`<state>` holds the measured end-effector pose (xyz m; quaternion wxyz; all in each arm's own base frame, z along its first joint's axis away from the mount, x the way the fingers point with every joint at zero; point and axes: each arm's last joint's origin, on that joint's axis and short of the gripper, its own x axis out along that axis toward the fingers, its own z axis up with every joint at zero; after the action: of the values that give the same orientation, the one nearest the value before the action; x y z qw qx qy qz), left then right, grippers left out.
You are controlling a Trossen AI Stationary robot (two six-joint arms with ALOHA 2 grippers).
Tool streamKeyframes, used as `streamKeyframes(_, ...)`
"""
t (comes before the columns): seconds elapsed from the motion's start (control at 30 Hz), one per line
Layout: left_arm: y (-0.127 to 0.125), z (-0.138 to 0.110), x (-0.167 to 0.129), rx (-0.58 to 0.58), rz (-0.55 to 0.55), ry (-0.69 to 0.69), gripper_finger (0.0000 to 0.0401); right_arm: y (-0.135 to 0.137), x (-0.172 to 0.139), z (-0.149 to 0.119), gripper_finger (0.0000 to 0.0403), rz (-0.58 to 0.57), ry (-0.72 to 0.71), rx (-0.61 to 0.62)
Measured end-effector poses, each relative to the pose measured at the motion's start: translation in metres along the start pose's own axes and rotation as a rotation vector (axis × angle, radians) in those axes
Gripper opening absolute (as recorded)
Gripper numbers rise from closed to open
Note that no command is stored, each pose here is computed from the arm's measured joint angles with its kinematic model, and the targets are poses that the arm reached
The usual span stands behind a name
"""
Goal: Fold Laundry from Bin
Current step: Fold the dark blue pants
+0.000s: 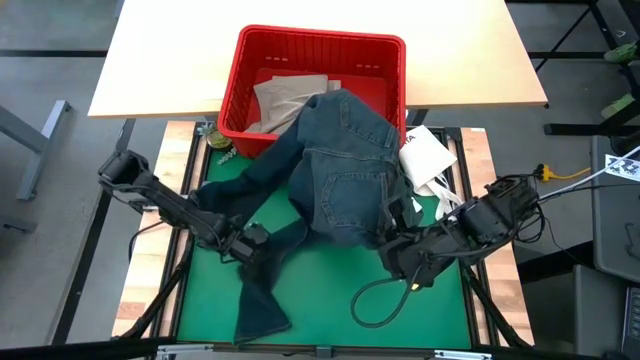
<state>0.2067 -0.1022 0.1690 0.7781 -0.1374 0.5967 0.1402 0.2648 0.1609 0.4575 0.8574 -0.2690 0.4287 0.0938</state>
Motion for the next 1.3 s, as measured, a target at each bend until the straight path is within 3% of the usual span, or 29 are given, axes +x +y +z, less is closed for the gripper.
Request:
streamKeyframes(0.23,-0.008,-0.011,-0.041,0.091,-0.031,0.127,0.0006,0.008,0.01,-0.02,0.0007,0.054,0.094,0.1)
streamKeyframes(0.5,-0.014,-0.023,-0.072,0.171,-0.032,0.227,0.0004,0.031,0.038,-0.055,0.0005,0.253,0.324,0.288)
streamKeyframes(0.7,-0.017,-0.031,-0.087,0.207,-0.047,0.334,0.0005,0.062,0.042,-0.067,0.0008,0.369,0.454,0.396)
streamKeyframes(1.0,-0.024,-0.03,-0.092,0.219,-0.093,0.295,0.0006,0.125,0.027,-0.083,0.0009,0.382,0.64,0.606)
streamKeyframes(1.3,-0.033,-0.027,-0.092,0.206,-0.213,0.306,0.0006,0.17,0.035,-0.086,0.0009,0.44,0.555,0.704)
